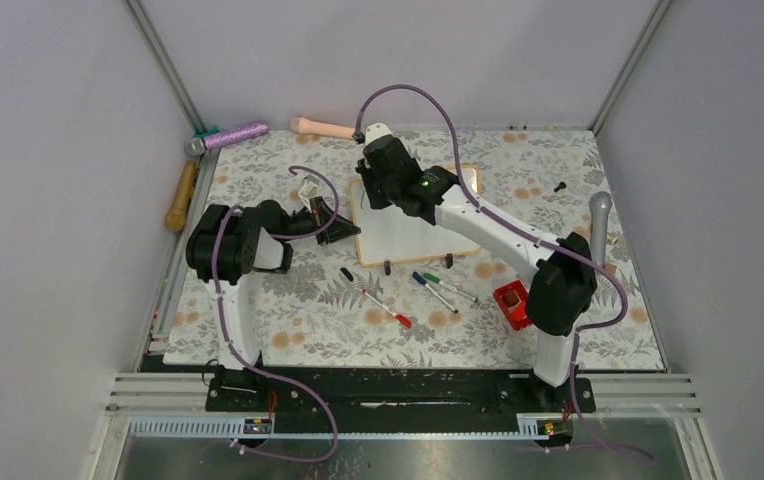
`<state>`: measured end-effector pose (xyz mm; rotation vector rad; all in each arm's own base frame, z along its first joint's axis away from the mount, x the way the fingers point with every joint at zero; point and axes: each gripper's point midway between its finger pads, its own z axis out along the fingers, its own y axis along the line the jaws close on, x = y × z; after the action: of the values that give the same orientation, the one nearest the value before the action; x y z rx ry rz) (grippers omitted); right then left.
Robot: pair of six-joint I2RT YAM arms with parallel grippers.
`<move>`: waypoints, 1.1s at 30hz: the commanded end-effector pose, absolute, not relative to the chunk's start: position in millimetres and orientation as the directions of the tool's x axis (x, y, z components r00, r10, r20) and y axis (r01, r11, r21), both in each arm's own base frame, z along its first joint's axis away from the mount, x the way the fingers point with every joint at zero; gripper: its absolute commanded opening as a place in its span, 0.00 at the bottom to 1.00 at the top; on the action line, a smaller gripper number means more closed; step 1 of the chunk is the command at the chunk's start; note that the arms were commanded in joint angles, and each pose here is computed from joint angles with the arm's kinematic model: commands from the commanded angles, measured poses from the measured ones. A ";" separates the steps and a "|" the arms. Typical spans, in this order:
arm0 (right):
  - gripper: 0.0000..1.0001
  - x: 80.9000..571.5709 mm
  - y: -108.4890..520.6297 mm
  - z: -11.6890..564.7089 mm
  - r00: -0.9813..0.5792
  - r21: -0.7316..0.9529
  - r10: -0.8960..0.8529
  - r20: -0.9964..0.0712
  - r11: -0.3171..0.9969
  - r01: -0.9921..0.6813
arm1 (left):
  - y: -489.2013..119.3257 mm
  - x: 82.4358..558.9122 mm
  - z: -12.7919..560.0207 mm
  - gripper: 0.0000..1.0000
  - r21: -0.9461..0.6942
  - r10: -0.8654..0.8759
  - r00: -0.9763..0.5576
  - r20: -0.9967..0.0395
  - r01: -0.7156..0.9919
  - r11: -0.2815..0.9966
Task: Write a sentence on the whiteboard
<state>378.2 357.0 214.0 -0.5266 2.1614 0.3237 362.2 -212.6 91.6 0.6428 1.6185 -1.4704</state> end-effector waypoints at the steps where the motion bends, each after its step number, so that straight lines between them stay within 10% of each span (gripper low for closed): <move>1: 0.00 389.1 356.7 227.5 -0.507 0.022 -0.244 -0.826 0.886 -0.463 | -218.5 346.3 87.3 0.00 -0.477 -0.098 -0.468 -0.878 0.870 0.122; 33: 0.00 387.6 348.9 210.1 -0.529 -0.009 -0.272 -0.804 0.894 -0.447 | -218.5 346.0 87.2 0.00 -0.473 -0.096 -0.464 -0.881 0.873 0.121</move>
<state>383.7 355.3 201.7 -0.5343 2.1760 0.2749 362.2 -212.6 91.6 0.6438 1.6181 -1.4700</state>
